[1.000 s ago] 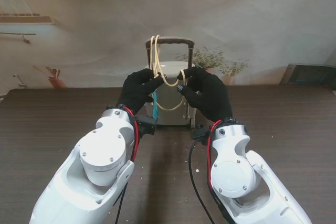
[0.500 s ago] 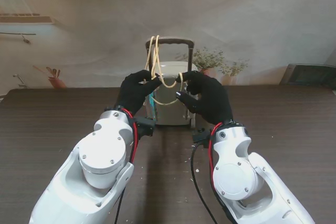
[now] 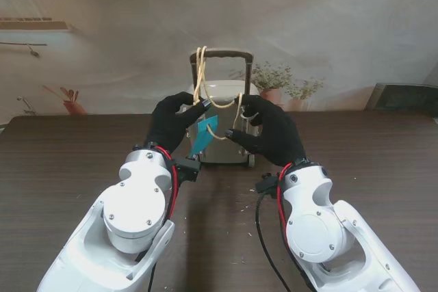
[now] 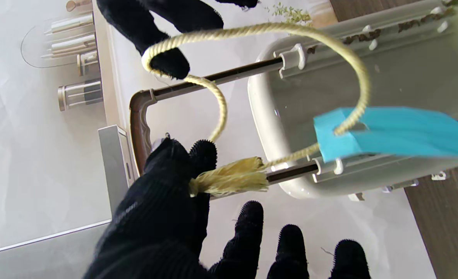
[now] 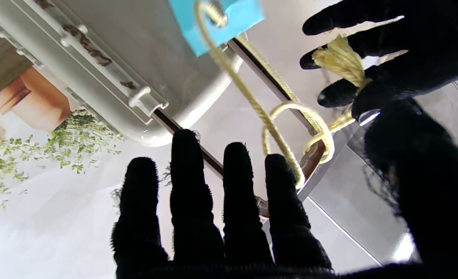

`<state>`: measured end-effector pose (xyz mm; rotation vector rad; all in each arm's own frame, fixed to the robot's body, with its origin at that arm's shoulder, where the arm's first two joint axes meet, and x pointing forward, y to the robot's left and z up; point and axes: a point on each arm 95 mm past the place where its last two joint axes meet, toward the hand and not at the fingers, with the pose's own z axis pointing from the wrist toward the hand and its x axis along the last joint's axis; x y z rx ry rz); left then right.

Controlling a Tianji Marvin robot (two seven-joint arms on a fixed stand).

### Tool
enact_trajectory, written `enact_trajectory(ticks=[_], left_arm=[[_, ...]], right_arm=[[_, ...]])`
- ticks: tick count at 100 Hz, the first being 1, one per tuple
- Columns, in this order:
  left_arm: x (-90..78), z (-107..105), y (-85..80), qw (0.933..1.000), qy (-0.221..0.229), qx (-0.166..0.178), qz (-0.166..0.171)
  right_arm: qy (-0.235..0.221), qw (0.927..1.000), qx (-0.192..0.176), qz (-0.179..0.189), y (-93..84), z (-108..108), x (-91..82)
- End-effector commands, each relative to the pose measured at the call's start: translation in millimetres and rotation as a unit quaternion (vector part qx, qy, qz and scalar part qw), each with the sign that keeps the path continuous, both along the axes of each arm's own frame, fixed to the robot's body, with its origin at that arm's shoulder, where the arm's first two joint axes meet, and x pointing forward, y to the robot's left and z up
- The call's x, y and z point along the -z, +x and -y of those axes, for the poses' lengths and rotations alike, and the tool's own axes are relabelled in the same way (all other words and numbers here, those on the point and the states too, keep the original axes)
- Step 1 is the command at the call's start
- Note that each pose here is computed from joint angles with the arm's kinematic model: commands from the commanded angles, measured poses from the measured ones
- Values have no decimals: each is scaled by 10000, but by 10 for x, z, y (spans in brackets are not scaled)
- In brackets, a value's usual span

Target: Attach a luggage tag to a suitcase

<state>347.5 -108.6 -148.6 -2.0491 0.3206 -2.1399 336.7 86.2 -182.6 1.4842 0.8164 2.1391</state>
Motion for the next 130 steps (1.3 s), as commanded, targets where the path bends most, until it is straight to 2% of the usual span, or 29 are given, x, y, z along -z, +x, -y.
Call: enact_trajectory(ticks=[1, 29, 47, 65, 79, 96, 118, 130], left_arm=[[-43, -3, -27, 10000, 16, 10, 75], [-34, -16, -13, 9996, 261, -63, 93], [-34, -20, -10, 9996, 267, -41, 65], [-33, 1, -8, 9998, 202, 34, 11], [-30, 19, 8, 9998, 185, 79, 0], [-39, 35, 20, 9998, 156, 151, 9], [-45, 49, 34, 9997, 147, 207, 25], [-53, 61, 44, 9996, 144, 239, 38]], right_arm=[[-25, 10000, -9, -51, -6, 6, 22], [-188, 9998, 16, 61, -8, 36, 36], [-687, 9975, 33, 156, -20, 100, 33], [-1350, 9908, -99, 5, -36, 173, 29], [-1622, 9866, -130, -110, -28, 182, 40], [-1690, 9856, -4, -99, 0, 151, 68], [-1608, 9864, 220, 247, 71, 136, 100], [-1632, 9861, 207, 252, 83, 148, 103]])
